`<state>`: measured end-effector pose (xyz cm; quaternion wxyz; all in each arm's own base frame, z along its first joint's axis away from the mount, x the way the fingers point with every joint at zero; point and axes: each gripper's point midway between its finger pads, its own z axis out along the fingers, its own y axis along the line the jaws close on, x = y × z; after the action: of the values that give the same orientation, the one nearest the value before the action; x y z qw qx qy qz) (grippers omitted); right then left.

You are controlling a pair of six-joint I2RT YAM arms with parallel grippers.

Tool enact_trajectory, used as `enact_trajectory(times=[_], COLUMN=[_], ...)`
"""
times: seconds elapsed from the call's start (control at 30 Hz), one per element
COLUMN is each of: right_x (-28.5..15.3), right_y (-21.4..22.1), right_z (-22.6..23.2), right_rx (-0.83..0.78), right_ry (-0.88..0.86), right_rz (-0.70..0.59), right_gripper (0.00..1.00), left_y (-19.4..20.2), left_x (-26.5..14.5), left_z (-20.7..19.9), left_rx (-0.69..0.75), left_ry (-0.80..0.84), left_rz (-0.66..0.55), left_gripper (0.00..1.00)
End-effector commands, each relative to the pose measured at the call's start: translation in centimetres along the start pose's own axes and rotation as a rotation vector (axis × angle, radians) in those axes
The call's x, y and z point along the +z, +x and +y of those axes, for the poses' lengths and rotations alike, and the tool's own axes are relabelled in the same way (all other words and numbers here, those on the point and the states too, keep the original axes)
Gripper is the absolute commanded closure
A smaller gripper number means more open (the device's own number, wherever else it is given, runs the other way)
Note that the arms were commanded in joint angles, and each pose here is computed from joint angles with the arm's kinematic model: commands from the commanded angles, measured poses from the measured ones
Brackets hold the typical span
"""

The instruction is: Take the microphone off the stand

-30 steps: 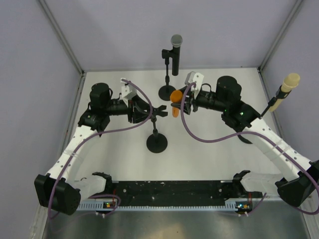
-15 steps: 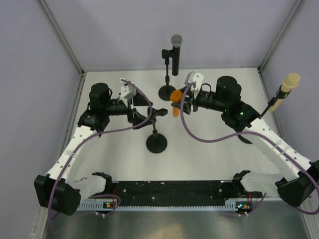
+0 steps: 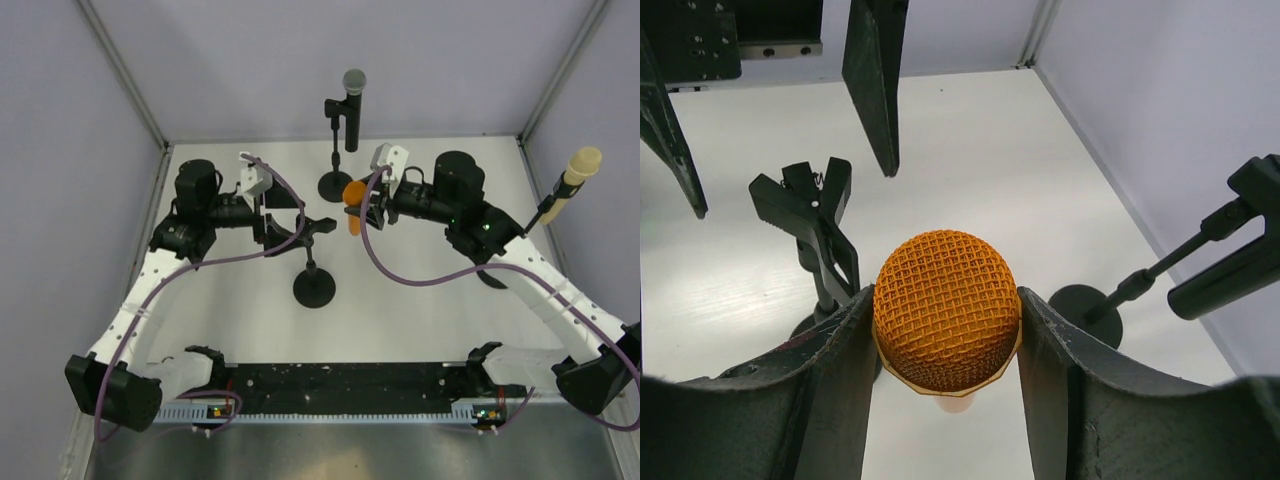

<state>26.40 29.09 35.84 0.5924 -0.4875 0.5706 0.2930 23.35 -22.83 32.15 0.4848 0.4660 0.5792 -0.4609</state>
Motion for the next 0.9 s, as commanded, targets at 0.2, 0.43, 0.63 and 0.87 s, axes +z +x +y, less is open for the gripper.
enact_trajectory(times=[0.2,0.43,0.63,0.87], right_x=[-2.6,-4.4,-4.8,-4.4], right_y=[-10.6,-15.7,-17.1,-17.6], right_z=[-2.1,-2.0,-1.1,0.2], right_rx=[-0.122,-0.139,-0.122,-0.066], right_ry=[0.037,0.032,-0.014,-0.091], right_rz=[-0.095,-0.176,-0.215,-0.24], right_gripper=[0.73,0.72,0.72,0.73], left_y=[-7.5,-9.4,-11.3,-12.6], left_x=[0.0,1.6,2.5,3.3], left_z=[0.8,0.4,-0.1,-0.6], left_rx=[0.19,0.203,0.221,0.228], left_ry=[-0.051,-0.024,0.007,0.041], left_rz=[0.023,0.01,-0.011,-0.025], left_gripper=[0.01,0.01,0.01,0.01])
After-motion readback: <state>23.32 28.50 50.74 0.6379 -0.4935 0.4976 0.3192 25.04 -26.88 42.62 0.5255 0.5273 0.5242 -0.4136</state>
